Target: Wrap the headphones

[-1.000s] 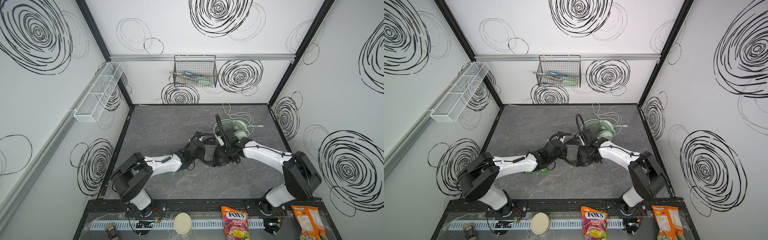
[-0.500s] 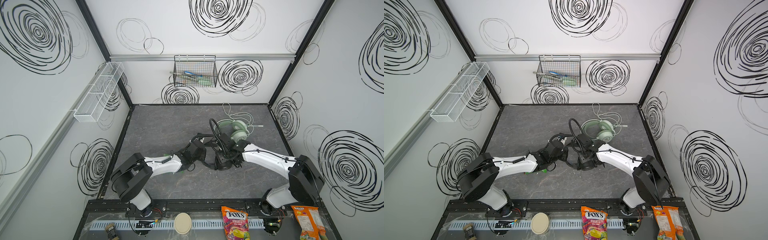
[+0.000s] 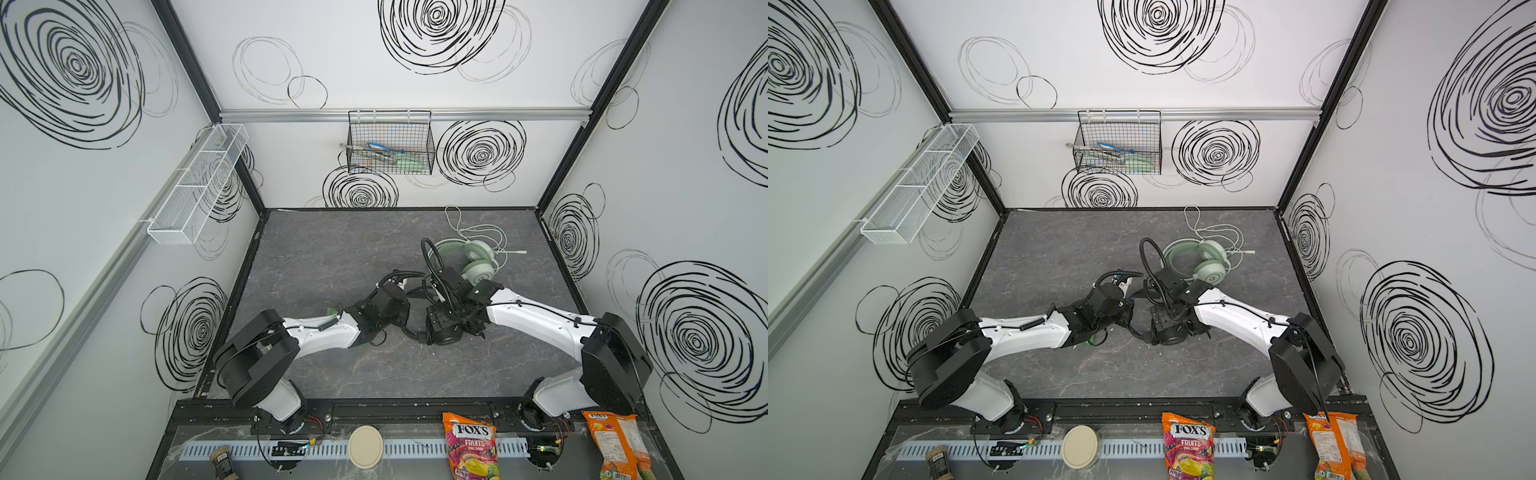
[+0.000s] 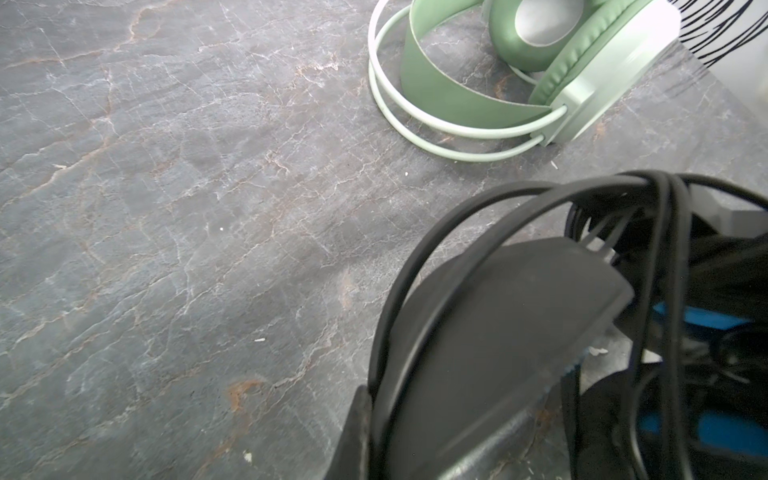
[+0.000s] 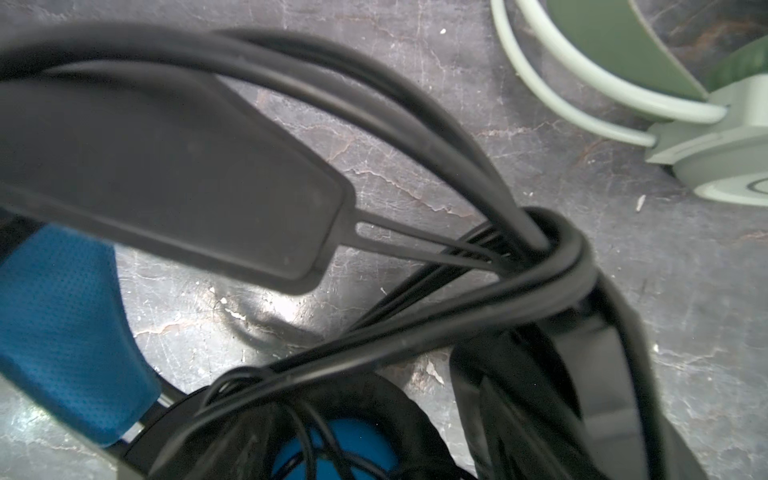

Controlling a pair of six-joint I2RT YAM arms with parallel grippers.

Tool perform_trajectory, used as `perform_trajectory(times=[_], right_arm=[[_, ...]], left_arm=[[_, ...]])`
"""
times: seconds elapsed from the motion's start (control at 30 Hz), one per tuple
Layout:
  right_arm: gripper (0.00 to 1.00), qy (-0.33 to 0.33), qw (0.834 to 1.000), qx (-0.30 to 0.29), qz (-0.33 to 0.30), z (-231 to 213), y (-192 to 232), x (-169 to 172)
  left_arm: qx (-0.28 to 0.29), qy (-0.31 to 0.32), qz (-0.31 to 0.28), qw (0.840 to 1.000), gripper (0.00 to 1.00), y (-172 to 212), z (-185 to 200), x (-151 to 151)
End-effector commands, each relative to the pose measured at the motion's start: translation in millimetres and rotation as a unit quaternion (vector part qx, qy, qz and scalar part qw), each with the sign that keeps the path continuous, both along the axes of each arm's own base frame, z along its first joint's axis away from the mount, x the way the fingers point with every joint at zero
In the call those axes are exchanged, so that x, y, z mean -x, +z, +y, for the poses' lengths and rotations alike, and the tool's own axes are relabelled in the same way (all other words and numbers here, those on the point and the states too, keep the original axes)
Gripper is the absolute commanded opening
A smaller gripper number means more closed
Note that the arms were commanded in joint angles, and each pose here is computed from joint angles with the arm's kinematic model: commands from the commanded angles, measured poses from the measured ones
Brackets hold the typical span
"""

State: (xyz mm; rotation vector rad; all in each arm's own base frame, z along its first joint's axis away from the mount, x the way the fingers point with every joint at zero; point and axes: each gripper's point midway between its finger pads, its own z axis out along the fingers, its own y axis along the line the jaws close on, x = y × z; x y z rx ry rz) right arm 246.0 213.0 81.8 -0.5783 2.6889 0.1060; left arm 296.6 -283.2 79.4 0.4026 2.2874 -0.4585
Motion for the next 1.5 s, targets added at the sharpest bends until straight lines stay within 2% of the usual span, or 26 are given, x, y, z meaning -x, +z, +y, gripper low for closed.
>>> perform_trajectory(times=[0.0,0.33,0.5,0.73,1.3,1.43,1.47], right_arm=[[0.84,-0.05,0.995,0.069,-0.048,-36,16,-17],[0.84,-0.072,0.995,0.046,-0.045,-39,41,-5],[0.84,-0.077,0.995,0.038,-0.044,-38,44,-4],[0.9,-0.065,0.996,0.024,-0.055,-31,46,-6],[0.9,-0.044,0.987,0.089,-0.125,-29,73,-10],[0.91,-0.038,0.987,0.078,-0.133,-23,76,-9],[0.95,-0.04,0.988,0.073,-0.133,-22,77,-9]], left_arm=[[0.014,-0.055,0.024,0.998,0.0,3,-7,23],[0.012,-0.049,0.027,0.998,0.0,0,-5,20],[0.011,-0.029,0.027,0.999,0.0,-2,9,13],[0.009,-0.014,0.036,0.999,0.0,-5,21,5],[-0.029,0.016,0.046,0.998,0.0,-23,45,-7],[-0.029,0.018,0.046,0.998,0.0,-22,46,-6],[-0.027,0.019,0.047,0.998,0.0,-21,46,-6]])
